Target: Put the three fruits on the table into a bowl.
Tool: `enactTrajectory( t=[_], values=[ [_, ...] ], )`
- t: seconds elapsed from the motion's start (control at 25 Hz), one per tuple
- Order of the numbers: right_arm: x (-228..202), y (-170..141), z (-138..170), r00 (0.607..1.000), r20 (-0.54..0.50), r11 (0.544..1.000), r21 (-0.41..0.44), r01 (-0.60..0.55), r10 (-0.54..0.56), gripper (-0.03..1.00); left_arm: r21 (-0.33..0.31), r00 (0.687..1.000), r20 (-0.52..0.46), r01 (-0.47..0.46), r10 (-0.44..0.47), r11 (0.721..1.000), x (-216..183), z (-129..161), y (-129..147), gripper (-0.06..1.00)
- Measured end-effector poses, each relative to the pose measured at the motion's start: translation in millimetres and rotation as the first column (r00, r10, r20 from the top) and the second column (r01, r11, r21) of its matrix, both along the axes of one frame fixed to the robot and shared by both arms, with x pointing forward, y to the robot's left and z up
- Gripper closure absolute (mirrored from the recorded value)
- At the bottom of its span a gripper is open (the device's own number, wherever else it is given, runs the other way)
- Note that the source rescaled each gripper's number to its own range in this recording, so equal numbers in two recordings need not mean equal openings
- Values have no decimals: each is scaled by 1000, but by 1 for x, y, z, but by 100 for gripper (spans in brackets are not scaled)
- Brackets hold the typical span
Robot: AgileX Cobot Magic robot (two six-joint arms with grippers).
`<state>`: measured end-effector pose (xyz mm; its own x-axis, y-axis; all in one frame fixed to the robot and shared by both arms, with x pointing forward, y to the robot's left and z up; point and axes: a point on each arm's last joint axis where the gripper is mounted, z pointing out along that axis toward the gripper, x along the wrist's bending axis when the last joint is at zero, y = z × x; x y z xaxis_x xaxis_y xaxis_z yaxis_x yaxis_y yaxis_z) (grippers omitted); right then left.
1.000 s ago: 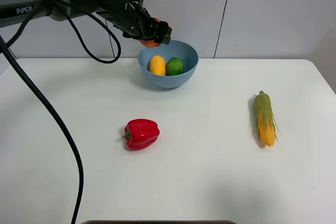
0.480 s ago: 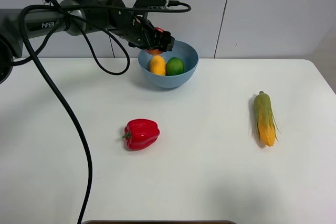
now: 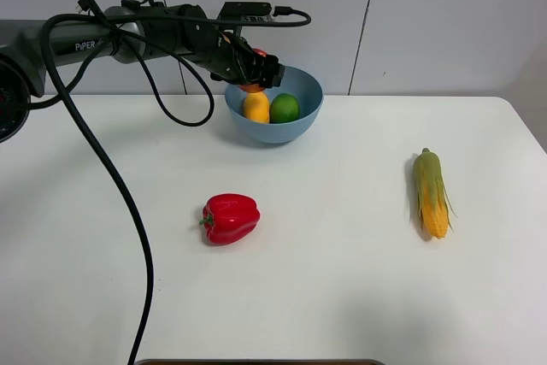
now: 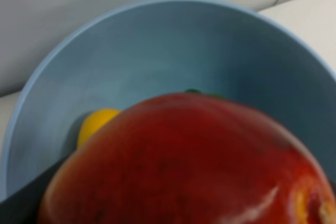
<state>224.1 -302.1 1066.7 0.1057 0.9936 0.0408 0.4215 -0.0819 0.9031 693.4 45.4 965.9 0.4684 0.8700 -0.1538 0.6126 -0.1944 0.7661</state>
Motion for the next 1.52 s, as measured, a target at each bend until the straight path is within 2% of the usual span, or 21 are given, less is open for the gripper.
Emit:
enactTrajectory(
  t=[0.04,0.08,0.12,0.16,0.2,0.28,0.4,0.52,0.72,0.88,1.12,1.32,1.52],
  values=[
    [0,0,0,1000,0,1000,0,0,0,46,-9,1000,-2,-4,4,1000,0,0,0,88],
    [0,0,0,1000,0,1000,0,0,0,46,-15,1000,-2,-7,7,1000,0,0,0,69],
    [0,0,0,1000,0,1000,0,0,0,46,-17,1000,-1,-8,8,1000,0,1,0,43],
    [0,0,0,1000,0,1000,0,0,0,46,-20,1000,-2,-10,10,1000,0,1,-1,25],
    [0,0,0,1000,0,1000,0,0,0,46,-22,1000,-2,-11,11,1000,0,1,-1,12],
    [0,0,0,1000,0,1000,0,0,0,46,-27,1000,-7,-13,13,1000,0,1,-1,1],
    [0,0,0,1000,0,1000,0,0,0,46,-24,999,-32,-8,7,1000,-2,0,-1,-3],
    [0,0,0,1000,0,1000,0,0,0,46,-13,998,-56,11,-12,1000,-7,11,0,-3],
    [0,0,0,1000,0,1000,0,0,0,46,53,996,-63,66,-63,996,-23,51,11,-3],
    [0,0,0,1000,0,1000,0,0,0,46,117,993,-108,67,-54,991,-37,86,33,-3],
    [0,0,0,1000,0,1000,0,0,0,46,242,982,-176,-24,68,970,-68,139,75,-3],
    [0,0,0,1000,0,1000,0,0,0,46,357,963,-162,-146,215,923,-102,184,107,-3],
    [0,0,0,1000,0,1000,0,0,0,46,363,959,-63,-238,278,901,-132,226,130,-4]
  ],
)
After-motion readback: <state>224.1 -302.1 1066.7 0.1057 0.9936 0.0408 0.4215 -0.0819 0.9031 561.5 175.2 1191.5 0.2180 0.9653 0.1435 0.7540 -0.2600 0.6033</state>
